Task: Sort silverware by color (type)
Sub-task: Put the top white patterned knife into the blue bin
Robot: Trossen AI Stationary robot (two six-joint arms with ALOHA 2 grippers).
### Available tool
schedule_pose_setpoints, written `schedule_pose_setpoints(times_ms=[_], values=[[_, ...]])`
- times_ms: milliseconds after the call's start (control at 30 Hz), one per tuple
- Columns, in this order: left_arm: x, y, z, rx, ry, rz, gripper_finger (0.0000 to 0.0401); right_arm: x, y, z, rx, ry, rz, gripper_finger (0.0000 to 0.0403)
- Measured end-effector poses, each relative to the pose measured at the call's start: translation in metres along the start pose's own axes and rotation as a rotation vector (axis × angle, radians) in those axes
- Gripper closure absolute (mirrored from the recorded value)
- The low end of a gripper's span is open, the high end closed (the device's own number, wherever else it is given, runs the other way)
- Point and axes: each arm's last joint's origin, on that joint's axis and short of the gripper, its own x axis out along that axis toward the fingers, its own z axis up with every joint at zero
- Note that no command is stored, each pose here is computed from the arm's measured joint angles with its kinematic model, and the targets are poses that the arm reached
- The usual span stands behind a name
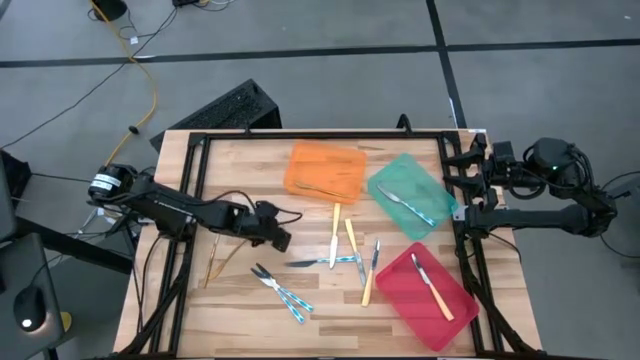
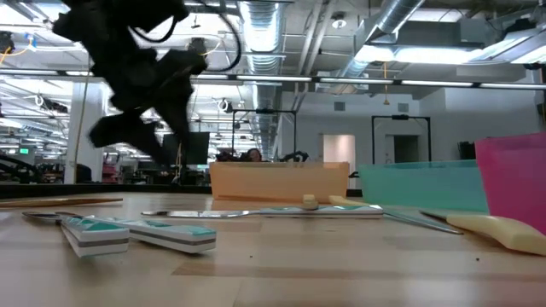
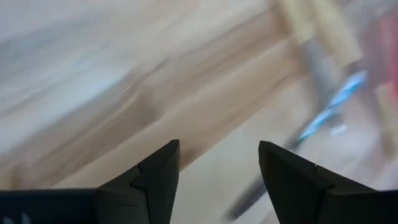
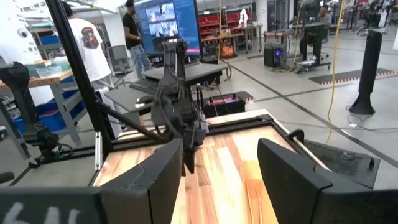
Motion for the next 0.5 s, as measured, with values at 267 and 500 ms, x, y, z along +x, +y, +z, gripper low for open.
schedule_pose_setpoints(times_ms=[267, 500], values=[[-0.001, -0.018, 0.03, -0.037, -0.25, -0.194, 0.0201, 0.0, -0.002, -0.01, 0.071, 0.098, -0.051, 0.0172], [0.0, -0.014, 0.04, -0.048, -0.286, -0.179, 0.0201, -0.001, -0.009, -0.022, 0.223, 0.19, -0.286, 0.0172]])
